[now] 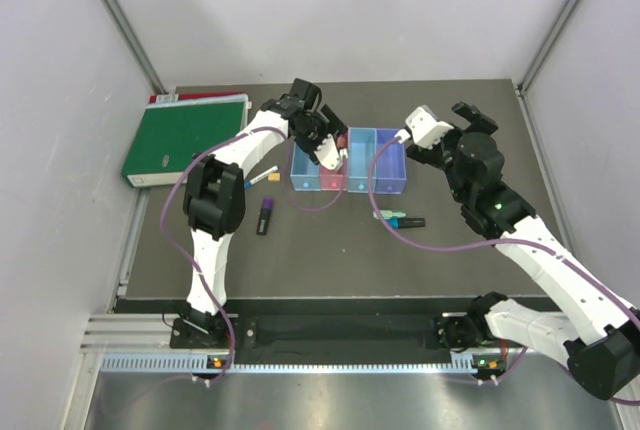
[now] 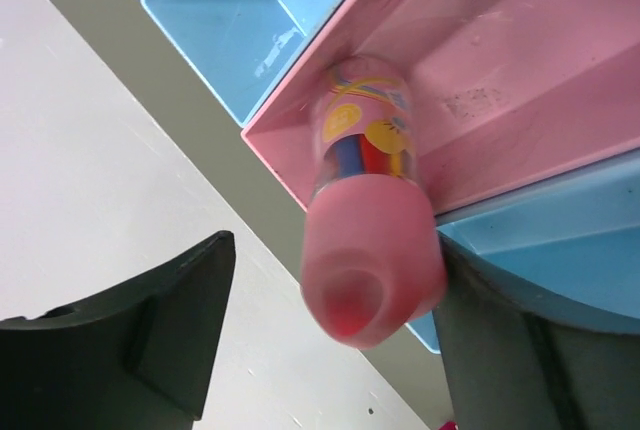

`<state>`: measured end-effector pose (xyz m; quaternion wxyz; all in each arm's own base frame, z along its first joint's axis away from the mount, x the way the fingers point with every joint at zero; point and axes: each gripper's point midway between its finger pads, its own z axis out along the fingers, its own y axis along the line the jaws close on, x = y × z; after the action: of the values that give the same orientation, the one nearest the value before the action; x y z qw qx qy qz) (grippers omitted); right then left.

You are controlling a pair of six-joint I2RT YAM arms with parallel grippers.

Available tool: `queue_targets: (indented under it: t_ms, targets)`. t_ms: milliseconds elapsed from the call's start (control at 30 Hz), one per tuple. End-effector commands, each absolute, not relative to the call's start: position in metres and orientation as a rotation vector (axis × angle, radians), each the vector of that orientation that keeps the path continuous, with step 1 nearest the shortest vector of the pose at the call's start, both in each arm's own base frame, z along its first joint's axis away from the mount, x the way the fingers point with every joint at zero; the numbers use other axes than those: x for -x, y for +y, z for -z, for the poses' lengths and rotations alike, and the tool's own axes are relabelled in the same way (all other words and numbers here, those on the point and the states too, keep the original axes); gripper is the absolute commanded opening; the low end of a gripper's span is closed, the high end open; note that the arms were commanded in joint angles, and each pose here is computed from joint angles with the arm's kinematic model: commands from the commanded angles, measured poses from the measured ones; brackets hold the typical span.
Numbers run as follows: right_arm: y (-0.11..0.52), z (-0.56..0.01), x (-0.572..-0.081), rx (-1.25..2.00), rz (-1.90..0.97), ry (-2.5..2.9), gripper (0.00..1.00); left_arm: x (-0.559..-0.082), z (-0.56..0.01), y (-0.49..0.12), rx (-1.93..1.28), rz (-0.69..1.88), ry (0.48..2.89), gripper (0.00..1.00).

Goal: Sort the stationery into containers
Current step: Place the stationery in the storage box.

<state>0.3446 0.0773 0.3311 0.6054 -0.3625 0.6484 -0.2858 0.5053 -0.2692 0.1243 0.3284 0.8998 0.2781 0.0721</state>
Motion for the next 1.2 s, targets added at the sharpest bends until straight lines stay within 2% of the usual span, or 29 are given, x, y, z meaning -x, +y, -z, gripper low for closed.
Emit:
queue_targets:
  t_ms: [0,267,567,833,1167]
  targets:
    - [0.070,-0.347,-0.341,0.772,0.650,1.483,1.00,-0.503,-0.152,-0.284,-2.290,-0.209,0.633,0.82]
    - [0.069,-0.344,-0.340,0.768,0.646,1.492,1.00,-0.513,-0.165,-0.292,-2.201,-0.284,0.605,0.81]
    - [0.068,-0.346,-0.338,0.763,0.643,1.498,1.00,-0.495,-0.181,-0.305,-2.099,-0.222,0.565,0.80]
    - [0.068,-0.347,-0.338,0.757,0.639,1.502,1.00,-0.476,-0.190,-0.303,-2.063,-0.168,0.589,0.80]
    - [0.067,-0.350,-0.336,0.754,0.631,1.504,1.00,-0.485,-0.204,-0.296,-2.011,-0.205,0.662,0.80]
